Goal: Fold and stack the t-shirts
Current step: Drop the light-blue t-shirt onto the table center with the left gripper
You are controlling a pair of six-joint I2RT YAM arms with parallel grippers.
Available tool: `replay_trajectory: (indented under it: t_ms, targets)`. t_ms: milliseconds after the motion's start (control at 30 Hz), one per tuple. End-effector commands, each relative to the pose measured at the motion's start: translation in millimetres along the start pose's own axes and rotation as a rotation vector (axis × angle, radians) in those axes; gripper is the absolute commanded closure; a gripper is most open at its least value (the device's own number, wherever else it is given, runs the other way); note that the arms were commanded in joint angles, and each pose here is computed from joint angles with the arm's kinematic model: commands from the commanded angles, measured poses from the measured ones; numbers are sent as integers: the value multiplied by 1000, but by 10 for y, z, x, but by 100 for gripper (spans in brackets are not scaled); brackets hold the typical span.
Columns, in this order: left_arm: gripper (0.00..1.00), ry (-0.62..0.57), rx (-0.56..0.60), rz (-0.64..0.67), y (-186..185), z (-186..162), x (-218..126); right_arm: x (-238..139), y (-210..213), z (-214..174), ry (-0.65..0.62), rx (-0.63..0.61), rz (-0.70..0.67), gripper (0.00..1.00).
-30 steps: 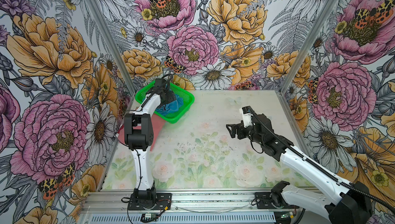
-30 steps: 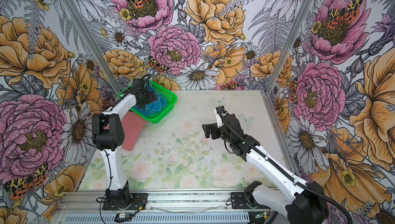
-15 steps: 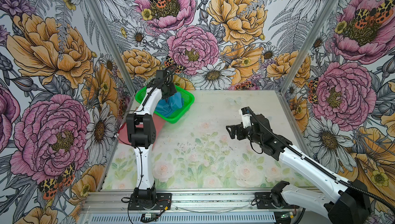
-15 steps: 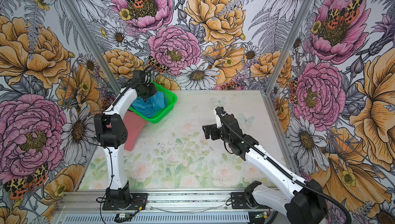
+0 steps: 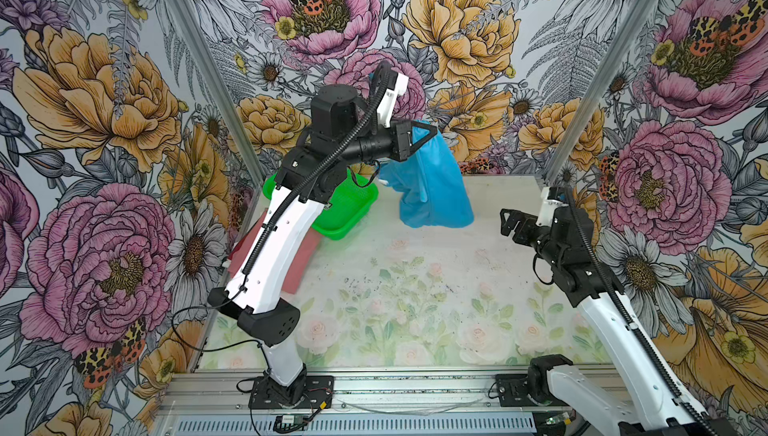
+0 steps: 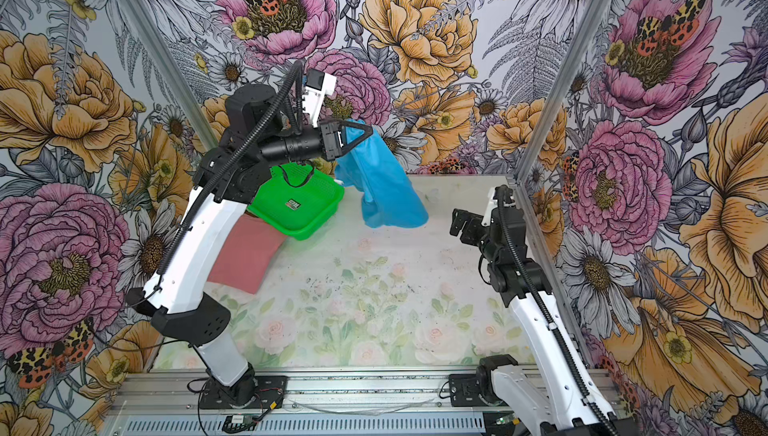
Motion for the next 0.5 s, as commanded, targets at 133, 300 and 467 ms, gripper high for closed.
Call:
replay_trajectory:
  t_ms: [133,300,467]
  targets:
    - [16,-62,-271,343,1668,-336,-213,-152,47,-75,50,-24,54,0]
    - [1,-80,-541,411,2616,-904,-483,-38,291,-399,168,-36,178,2]
    - [1,-21,-584,491,2861,-1468,-635,175,496,-890,334,-88,160,2]
Point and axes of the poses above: each gripper's point midway between its finger pads, its own x axis out along the fingers, its own y axis along the line the jaws close on, z = x × y, the point moved 2 cm from there along -x, back along the fingers, and after that the axes turned 14 degrees about -x, right-handed, at the moved point
